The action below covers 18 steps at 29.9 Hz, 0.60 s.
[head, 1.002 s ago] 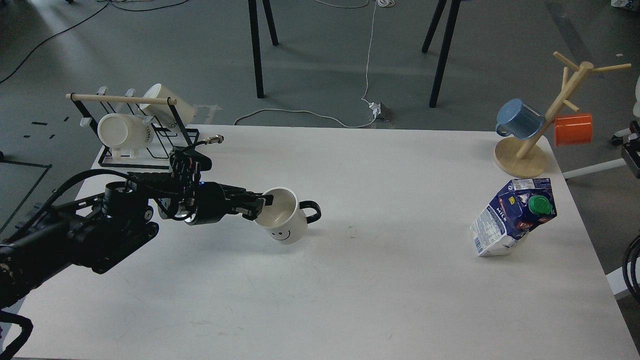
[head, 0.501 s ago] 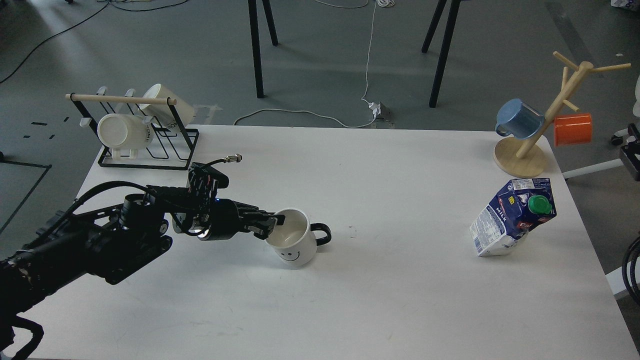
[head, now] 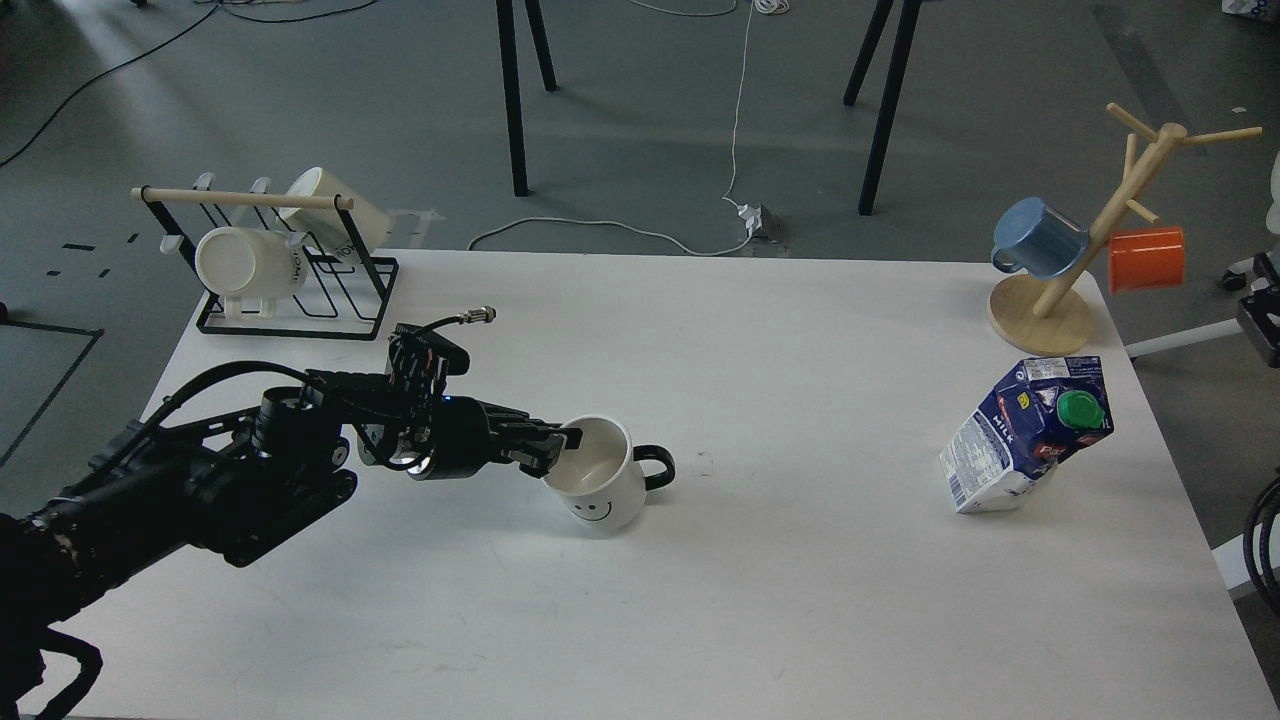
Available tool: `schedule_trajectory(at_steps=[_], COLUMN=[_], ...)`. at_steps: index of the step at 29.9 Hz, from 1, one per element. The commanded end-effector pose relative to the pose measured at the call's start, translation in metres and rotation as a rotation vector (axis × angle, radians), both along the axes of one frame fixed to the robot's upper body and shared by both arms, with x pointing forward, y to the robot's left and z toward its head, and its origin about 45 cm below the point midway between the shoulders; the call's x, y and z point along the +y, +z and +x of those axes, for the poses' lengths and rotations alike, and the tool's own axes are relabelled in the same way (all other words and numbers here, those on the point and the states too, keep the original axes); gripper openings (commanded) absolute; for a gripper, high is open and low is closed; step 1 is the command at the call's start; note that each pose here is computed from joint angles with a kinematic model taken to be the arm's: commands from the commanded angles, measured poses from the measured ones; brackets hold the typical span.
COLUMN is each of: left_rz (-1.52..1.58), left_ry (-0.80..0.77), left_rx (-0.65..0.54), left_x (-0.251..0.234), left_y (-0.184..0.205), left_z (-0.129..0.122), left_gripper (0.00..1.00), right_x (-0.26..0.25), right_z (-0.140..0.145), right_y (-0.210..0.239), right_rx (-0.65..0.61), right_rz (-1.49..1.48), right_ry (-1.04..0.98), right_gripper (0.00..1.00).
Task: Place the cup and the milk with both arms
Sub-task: 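Release the mug and withdraw the left gripper toward the dish rack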
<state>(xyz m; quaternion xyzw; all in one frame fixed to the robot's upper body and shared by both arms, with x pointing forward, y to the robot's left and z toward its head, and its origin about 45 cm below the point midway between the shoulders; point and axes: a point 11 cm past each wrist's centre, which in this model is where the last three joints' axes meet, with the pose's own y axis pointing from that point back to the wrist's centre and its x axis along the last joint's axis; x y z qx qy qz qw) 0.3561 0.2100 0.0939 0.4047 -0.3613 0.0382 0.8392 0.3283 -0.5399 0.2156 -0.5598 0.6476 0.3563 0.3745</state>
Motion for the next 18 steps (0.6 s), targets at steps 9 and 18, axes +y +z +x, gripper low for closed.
schedule_trajectory(at_steps=[9, 18], left_rz=[-0.129, -0.39], left_ry=[0.045, 0.307], left_rx=[0.011, 0.09], left_x=[-0.015, 0.017], left_y=[0.018, 0.055], left_z=[0.004, 0.03], left_gripper=[0.38, 0.88], right_x=[0.0, 0.001], right_z=[-0.001, 0.001], right_y=[-0.001, 0.0], right_rx=[0.002, -0.003], right_rz=[0.0, 0.003], right_ry=[0.0, 0.001], right_gripper=[0.99, 0.99])
